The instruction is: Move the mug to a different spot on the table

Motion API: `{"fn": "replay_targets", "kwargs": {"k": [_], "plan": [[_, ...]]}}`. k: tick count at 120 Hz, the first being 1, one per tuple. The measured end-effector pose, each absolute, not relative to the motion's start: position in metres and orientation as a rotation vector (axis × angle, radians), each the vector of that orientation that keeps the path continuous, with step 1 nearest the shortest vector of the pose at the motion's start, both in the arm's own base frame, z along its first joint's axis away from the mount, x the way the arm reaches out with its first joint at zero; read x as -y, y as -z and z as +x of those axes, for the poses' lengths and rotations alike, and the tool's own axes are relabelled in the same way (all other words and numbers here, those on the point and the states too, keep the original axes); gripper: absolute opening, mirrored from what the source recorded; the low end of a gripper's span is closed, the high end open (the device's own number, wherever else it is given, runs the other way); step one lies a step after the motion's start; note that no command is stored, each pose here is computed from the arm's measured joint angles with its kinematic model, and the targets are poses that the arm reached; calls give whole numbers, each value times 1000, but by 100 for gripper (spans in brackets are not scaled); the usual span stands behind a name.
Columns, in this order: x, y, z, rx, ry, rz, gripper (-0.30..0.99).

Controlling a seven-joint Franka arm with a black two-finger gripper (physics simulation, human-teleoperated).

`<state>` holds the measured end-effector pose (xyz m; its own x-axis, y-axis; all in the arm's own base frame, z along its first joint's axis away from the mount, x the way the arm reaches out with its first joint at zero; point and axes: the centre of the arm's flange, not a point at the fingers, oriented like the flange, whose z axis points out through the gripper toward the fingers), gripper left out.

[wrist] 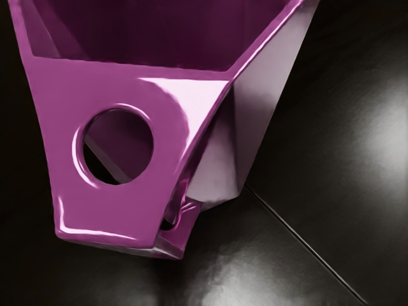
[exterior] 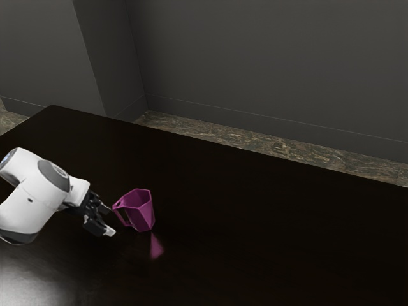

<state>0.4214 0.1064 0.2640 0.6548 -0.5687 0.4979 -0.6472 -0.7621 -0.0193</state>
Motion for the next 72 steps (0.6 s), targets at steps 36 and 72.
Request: {"fn": "replay_targets", "kwargs": {"k": [36, 72], "plan": [[-204, -295, 401, 758, -876, 2843, 69], [-217, -335, 442, 1025, -763, 2897, 69]]}}
